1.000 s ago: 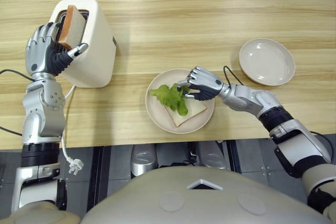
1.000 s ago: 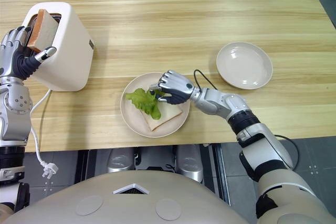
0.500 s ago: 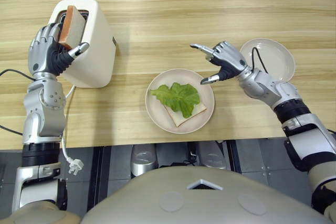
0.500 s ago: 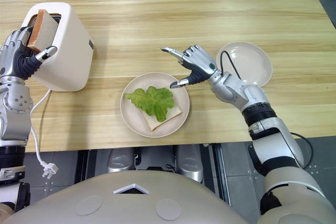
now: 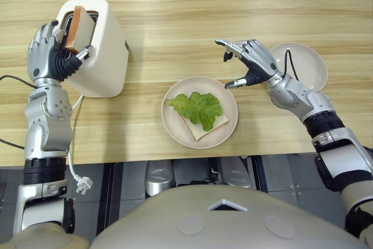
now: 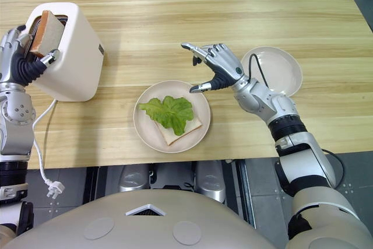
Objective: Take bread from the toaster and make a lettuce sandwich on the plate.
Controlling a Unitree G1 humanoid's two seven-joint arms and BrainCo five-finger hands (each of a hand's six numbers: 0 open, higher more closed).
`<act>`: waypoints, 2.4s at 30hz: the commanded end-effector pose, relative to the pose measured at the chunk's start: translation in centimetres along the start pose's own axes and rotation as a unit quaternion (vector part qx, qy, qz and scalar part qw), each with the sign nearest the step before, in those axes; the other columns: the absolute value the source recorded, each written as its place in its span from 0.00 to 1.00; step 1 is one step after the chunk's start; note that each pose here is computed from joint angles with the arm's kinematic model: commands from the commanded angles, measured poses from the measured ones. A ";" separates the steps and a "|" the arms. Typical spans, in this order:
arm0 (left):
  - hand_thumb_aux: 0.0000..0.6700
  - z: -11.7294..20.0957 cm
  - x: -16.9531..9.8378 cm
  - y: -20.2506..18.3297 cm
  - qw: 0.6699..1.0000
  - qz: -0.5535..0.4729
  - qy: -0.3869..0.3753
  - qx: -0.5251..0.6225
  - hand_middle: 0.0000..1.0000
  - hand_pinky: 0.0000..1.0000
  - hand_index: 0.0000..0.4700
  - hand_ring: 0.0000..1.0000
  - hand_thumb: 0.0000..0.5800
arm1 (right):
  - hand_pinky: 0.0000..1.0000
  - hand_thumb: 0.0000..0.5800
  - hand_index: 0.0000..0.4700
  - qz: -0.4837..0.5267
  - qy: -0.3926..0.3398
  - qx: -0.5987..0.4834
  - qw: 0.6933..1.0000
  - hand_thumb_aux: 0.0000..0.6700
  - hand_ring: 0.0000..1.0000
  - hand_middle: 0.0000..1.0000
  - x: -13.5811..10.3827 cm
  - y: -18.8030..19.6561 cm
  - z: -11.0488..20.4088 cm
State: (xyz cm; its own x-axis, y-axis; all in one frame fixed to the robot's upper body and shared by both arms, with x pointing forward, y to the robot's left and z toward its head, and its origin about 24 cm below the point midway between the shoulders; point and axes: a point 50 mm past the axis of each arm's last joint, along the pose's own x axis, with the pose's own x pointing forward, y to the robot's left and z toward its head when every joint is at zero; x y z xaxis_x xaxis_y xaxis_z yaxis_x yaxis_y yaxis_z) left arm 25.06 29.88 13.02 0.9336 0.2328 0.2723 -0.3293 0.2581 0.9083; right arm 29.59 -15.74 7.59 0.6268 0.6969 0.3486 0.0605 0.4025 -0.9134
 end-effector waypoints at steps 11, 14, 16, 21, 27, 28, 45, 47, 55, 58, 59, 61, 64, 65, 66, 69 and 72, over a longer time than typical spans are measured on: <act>1.00 3.8 1.7 3.0 0.992 0.095 -0.067 -0.042 1.00 1.00 0.98 1.00 1.00 | 0.00 0.00 0.00 -0.045 0.012 -0.011 0.999 0.00 0.00 0.00 -0.1 -0.9 -0.2; 1.00 3.9 1.7 3.8 0.990 0.110 -0.074 -0.049 1.00 1.00 0.98 1.00 1.00 | 0.00 0.00 0.00 -0.051 0.015 -0.013 0.998 0.00 0.00 0.00 0.0 -1.0 -0.3; 1.00 4.3 1.4 5.7 0.983 0.153 -0.088 -0.053 1.00 1.00 0.98 1.00 1.00 | 0.00 0.00 0.00 -0.054 0.016 -0.012 0.998 0.00 0.00 0.00 0.1 -1.0 -0.3; 1.00 6.0 0.3 11.3 0.949 0.273 -0.140 -0.067 1.00 1.00 0.98 1.00 1.00 | 0.00 0.00 0.00 -0.066 0.020 -0.009 0.998 0.00 0.00 0.00 0.0 -1.1 -0.3; 1.00 8.7 -0.4 11.4 0.925 0.242 -0.213 -0.200 1.00 1.00 0.98 1.00 1.00 | 0.00 0.00 0.00 -0.111 0.018 0.009 0.994 0.00 0.00 0.00 0.1 -2.2 -0.1; 1.00 9.1 -0.2 10.4 0.926 0.206 -0.219 -0.230 1.00 1.00 0.98 1.00 1.00 | 0.00 0.00 0.00 -0.117 0.019 0.015 0.993 0.00 0.00 0.00 0.1 -2.5 -0.1; 1.00 11.8 -3.8 -9.0 0.748 -0.361 -0.133 -0.541 1.00 1.00 0.98 1.00 1.00 | 0.00 0.00 0.00 -0.108 -0.055 0.106 0.987 0.00 0.00 0.00 -1.3 -3.4 2.3; 1.00 12.2 -3.9 -9.7 0.705 -0.400 -0.140 -0.568 1.00 1.00 0.98 1.00 1.00 | 0.00 0.00 0.00 -0.105 -0.054 0.112 0.987 0.00 0.00 0.00 -1.4 -3.2 2.3; 1.00 13.1 -1.8 -9.2 0.608 -0.515 -0.192 -0.573 1.00 1.00 0.98 1.00 1.00 | 0.00 0.00 0.00 -0.087 -0.078 0.117 0.986 0.00 0.00 0.00 -1.7 -3.1 2.8; 1.00 13.9 -1.5 -9.4 0.587 -0.575 -0.220 -0.525 1.00 1.00 0.98 1.00 1.00 | 0.00 0.00 0.00 -0.069 -0.118 0.106 0.985 0.00 0.00 0.00 -1.8 -3.1 3.8; 1.00 14.2 -1.5 -9.7 0.586 -0.596 -0.229 -0.499 1.00 1.00 0.98 1.00 1.00 | 0.00 0.00 0.00 -0.064 -0.132 0.102 0.984 0.00 0.00 0.00 -1.8 -3.2 4.1; 1.00 14.6 -1.6 -10.8 0.590 -0.633 -0.242 -0.439 1.00 1.00 0.98 1.00 1.00 | 0.00 0.00 0.00 -0.049 -0.160 0.088 0.982 0.00 0.00 0.00 -1.8 -3.3 4.9; 1.00 15.5 -1.9 -12.3 0.583 -0.685 -0.263 -0.349 1.00 1.00 0.98 1.00 1.00 | 0.00 0.00 0.00 -0.009 -0.205 0.054 0.977 0.00 0.00 0.00 -2.1 -3.1 6.2; 1.00 15.7 -2.0 -12.7 0.581 -0.695 -0.268 -0.327 1.00 1.00 0.98 1.00 1.00 | 0.00 0.00 0.00 0.004 -0.218 0.042 0.975 0.00 0.00 0.00 -2.2 -3.0 6.5; 1.00 16.0 -1.9 -13.0 0.583 -0.703 -0.273 -0.304 1.00 1.00 0.98 1.00 1.00 | 0.00 0.00 0.00 0.018 -0.233 0.028 0.972 0.00 0.00 0.00 -2.3 -3.0 6.9; 1.00 16.6 -1.7 -13.6 0.578 -0.715 -0.281 -0.275 1.00 1.00 0.98 1.00 1.00 | 0.00 0.00 0.00 0.040 -0.259 -0.002 0.965 0.00 0.00 0.00 -2.3 -3.0 7.4; 1.00 17.2 -1.4 -14.0 0.567 -0.728 -0.287 -0.257 1.00 1.00 0.98 1.00 1.00 | 0.00 0.00 0.00 0.063 -0.281 -0.027 0.957 0.00 0.00 0.00 -2.5 -2.9 7.9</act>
State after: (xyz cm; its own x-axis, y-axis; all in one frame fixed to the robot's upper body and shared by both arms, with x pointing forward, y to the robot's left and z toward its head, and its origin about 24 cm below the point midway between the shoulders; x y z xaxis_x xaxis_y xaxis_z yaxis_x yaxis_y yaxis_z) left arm 30.59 9.99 5.72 0.1473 -0.8989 -0.4126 0.9866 0.1039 0.1259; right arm 22.14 -13.95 11.01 0.1540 0.9292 0.3361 0.0353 0.3347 -0.9417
